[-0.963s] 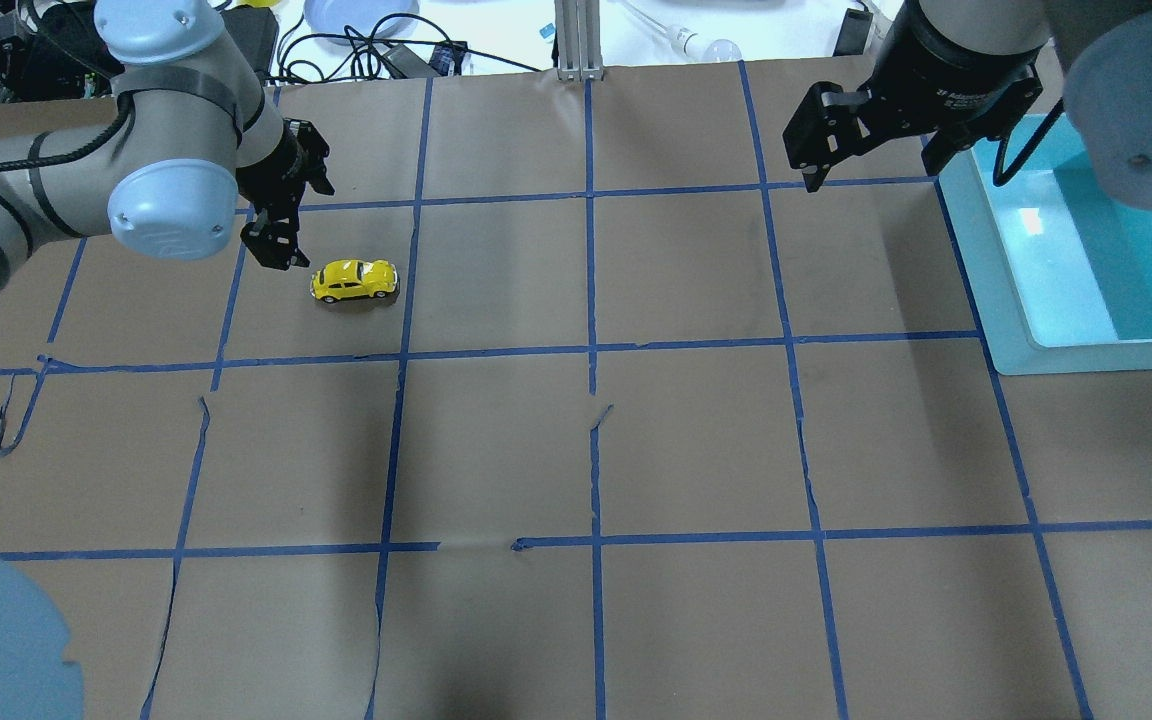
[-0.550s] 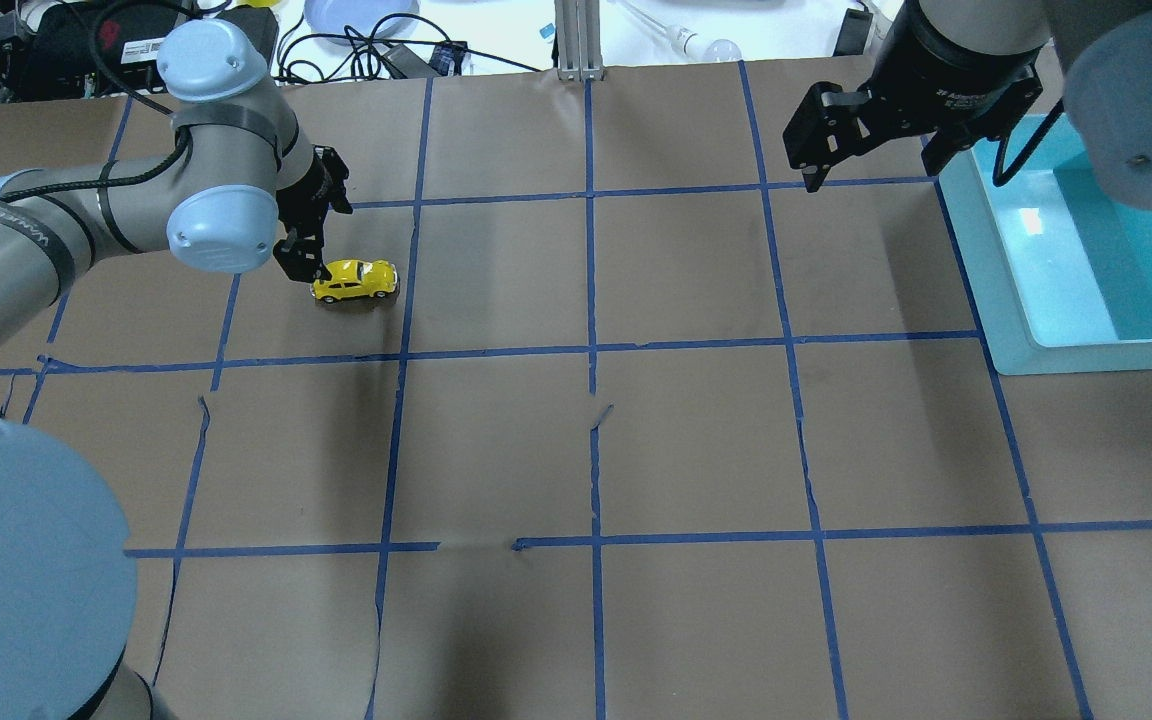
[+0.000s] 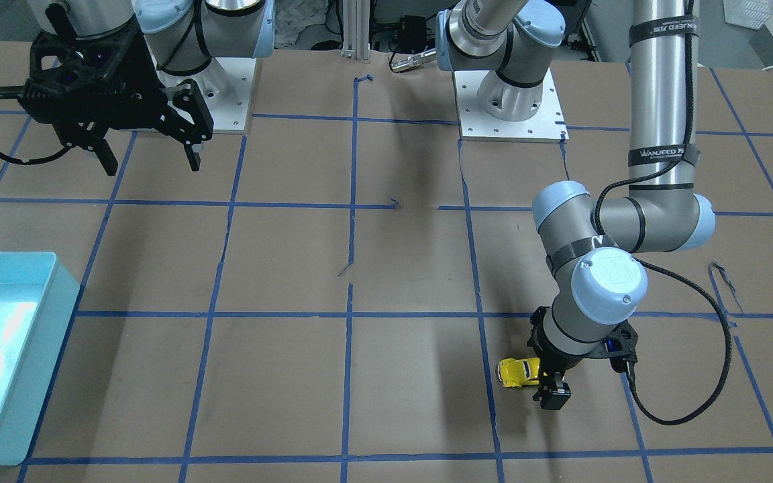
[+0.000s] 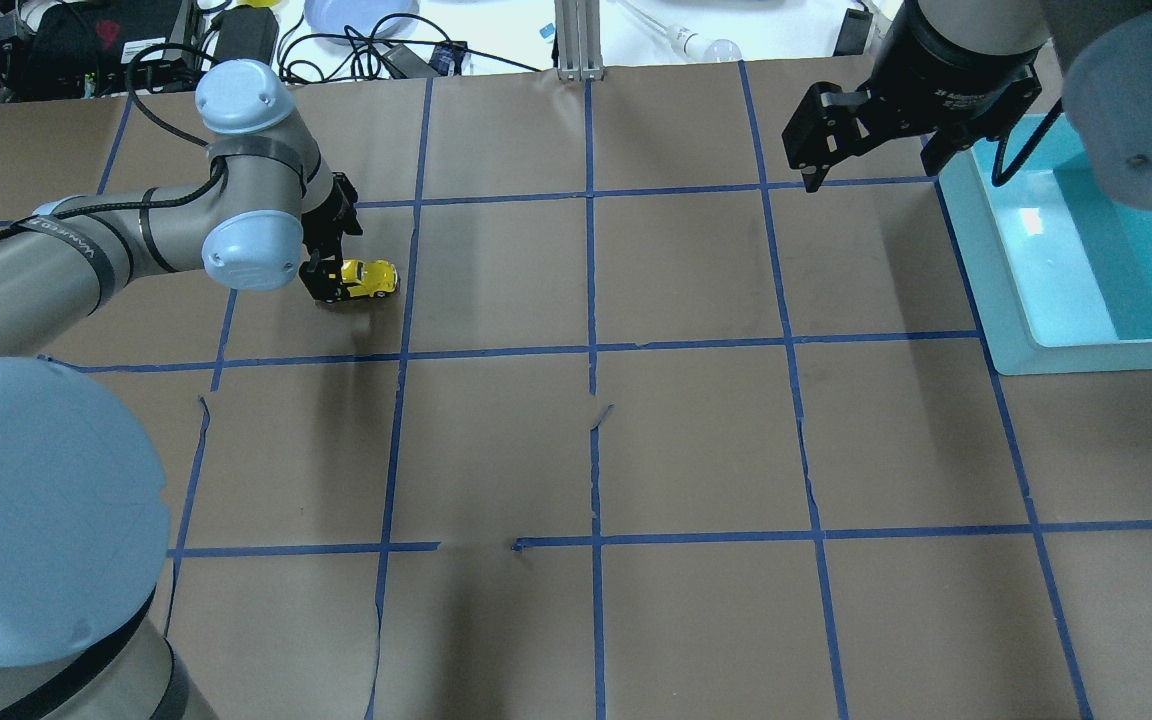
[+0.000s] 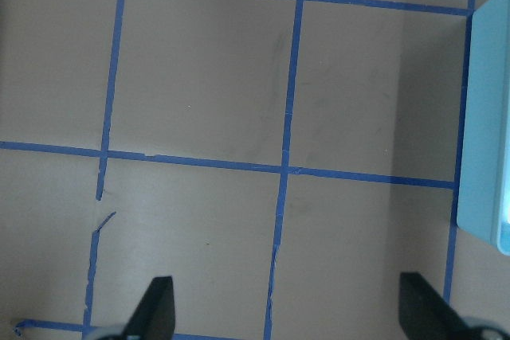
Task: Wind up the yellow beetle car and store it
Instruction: 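Lower the left gripper and grasp the yellow car, then slide the held car along the table toward the blue tray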
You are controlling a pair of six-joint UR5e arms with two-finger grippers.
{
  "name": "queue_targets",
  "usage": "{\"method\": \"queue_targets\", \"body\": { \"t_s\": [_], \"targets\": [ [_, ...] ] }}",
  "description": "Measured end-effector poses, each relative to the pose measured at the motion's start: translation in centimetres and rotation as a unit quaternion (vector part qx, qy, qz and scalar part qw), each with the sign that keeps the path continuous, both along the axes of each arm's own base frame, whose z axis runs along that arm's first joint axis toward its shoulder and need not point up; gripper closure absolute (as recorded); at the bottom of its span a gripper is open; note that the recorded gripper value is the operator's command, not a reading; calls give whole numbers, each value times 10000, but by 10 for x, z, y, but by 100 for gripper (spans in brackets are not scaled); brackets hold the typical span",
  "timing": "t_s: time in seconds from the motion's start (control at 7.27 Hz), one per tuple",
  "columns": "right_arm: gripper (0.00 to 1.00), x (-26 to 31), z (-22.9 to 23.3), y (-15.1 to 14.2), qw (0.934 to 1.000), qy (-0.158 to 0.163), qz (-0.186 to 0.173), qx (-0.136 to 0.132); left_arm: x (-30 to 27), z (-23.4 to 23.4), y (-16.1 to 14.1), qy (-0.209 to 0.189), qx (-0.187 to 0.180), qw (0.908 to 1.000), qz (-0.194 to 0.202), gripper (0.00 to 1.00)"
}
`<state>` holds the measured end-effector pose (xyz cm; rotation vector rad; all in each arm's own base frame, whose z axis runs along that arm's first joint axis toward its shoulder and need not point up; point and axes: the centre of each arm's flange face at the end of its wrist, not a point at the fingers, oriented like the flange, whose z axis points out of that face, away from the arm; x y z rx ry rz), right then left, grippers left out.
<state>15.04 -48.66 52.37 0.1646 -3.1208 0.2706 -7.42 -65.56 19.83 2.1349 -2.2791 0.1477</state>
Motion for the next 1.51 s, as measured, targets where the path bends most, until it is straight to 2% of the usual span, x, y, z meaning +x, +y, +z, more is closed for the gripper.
{"method": "queue_targets", "body": {
  "t_s": [0.14,0.41,0.69,0.83,1.24,1.51],
  "targets": [
    [0,0,0,0,10000,0,-2,-3,0,-1,0,-8,18,10000,22,7],
    [0,0,1,0,10000,0,-3,-6,0,-4,1,-10,57,9999,131,10],
    [0,0,1,1,10000,0,-4,-8,0,-8,0,10,81,9996,280,78],
    [0,0,1,1,10000,0,-4,-6,0,-9,0,24,87,9994,332,100],
    [0,0,1,0,10000,0,-4,-5,-1,-7,-1,92,62,9993,365,100],
    [0,0,1,1,10000,0,-4,-10,-4,11,-5,164,-104,9991,365,100]
  ]
}}
